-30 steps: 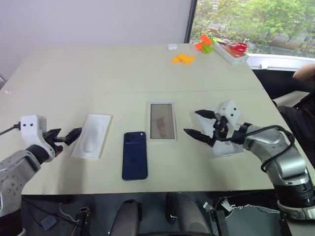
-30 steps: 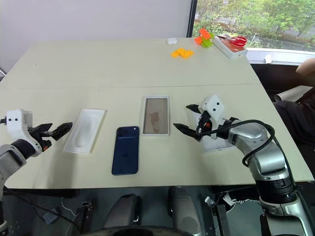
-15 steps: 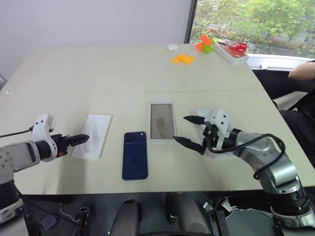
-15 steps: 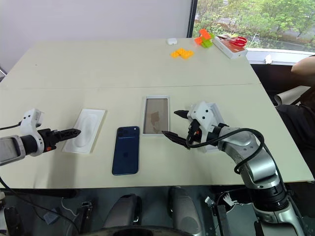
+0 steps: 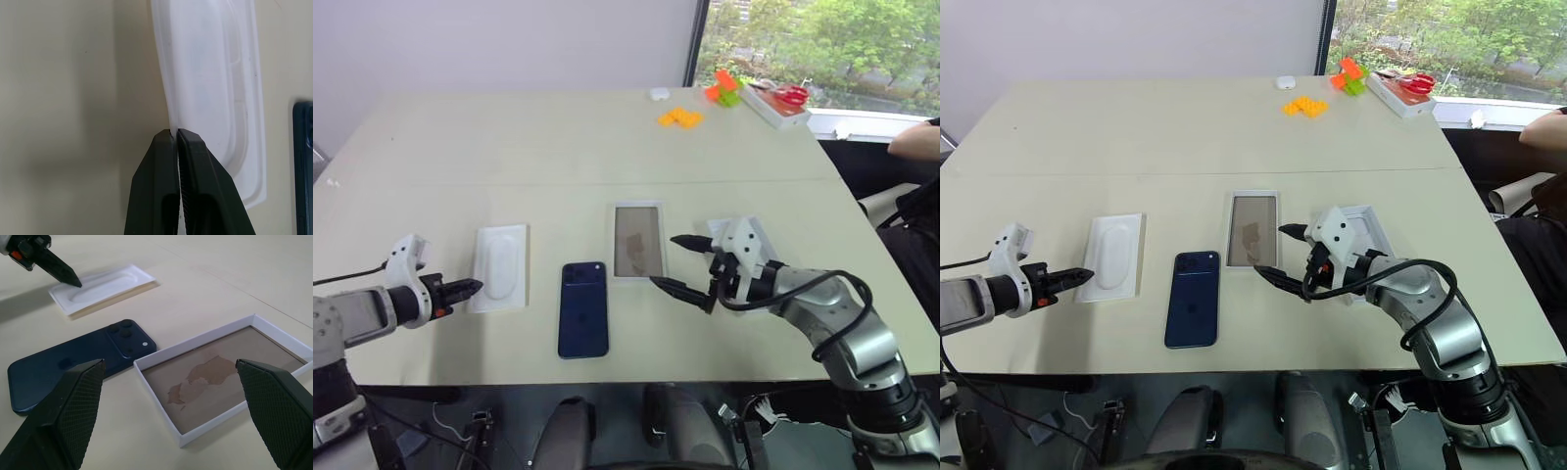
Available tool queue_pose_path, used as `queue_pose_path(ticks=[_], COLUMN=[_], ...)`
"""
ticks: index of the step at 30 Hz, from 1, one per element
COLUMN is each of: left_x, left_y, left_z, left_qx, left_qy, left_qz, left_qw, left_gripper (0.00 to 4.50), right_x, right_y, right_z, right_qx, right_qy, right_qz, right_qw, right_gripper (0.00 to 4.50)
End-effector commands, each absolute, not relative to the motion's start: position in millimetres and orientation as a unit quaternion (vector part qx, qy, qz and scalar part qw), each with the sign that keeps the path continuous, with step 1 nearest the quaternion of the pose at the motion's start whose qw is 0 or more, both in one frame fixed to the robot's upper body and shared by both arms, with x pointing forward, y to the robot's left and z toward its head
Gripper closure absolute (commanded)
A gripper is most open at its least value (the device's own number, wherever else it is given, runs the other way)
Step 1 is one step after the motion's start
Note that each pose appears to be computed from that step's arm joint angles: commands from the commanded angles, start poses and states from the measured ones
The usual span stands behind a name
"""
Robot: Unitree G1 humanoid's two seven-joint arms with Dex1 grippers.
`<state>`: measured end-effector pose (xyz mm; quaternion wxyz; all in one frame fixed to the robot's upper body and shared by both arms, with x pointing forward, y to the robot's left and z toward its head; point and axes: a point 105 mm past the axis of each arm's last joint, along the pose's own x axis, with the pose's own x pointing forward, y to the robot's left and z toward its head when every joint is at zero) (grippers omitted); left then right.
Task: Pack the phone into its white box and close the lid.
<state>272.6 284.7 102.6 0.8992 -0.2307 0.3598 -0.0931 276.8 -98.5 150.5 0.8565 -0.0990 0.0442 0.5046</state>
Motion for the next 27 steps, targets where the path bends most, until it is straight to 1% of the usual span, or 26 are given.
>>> queue_pose_path(ticks=[1, 5, 8, 12, 15, 18, 22, 24, 27], left_x=[274.3, 278.2, 286.9, 300.1, 308.0, 318.3, 325.4, 325.5, 327.0], left_y=[287.4, 282.2, 267.0, 223.3, 188.3, 140.5, 99.4, 85.3, 75.7], left_z=[112.6, 125.5, 142.2, 158.4, 165.5, 163.6, 156.9, 157.2, 151.5], left_qx=[-0.241, -0.241, -0.253, -0.247, -0.247, -0.246, -0.278, -0.291, -0.292], left_qy=[0.334, 0.3, 0.261, 0.229, 0.217, 0.23, 0.251, 0.257, 0.277], left_qz=[-0.09, -0.104, -0.134, -0.2, -0.243, -0.269, -0.263, -0.264, -0.243], left_qw=[0.907, 0.917, 0.922, 0.92, 0.913, 0.903, 0.889, 0.883, 0.882], left_gripper=[4.47, 4.47, 4.47, 4.47, 4.47, 4.47, 4.47, 4.47, 4.47], right_x=[264.9, 260.0, 262.4, 266.0, 273.3, 288.1, 295.8, 296.3, 295.5], right_y=[-88.9, -86.9, -86.6, -89.1, -101.9, -129.3, -156.1, -162.7, -167.2], right_z=[164.3, 163.2, 163.5, 163.6, 162.7, 166.7, 168.7, 168.6, 167.5], right_qx=[-0.109, -0.117, -0.12, -0.123, -0.132, -0.15, -0.172, -0.178, -0.183], right_qy=[0.025, 0.03, 0.028, 0.028, 0.032, 0.034, 0.039, 0.041, 0.04], right_qz=[0.541, 0.557, 0.555, 0.547, 0.525, 0.477, 0.439, 0.432, 0.428], right_qw=[0.833, 0.821, 0.823, 0.828, 0.84, 0.866, 0.881, 0.883, 0.884], right_gripper=[0.0, 0.0, 0.0, 0.0, 0.0, 0.0, 0.0, 0.0, 0.0])
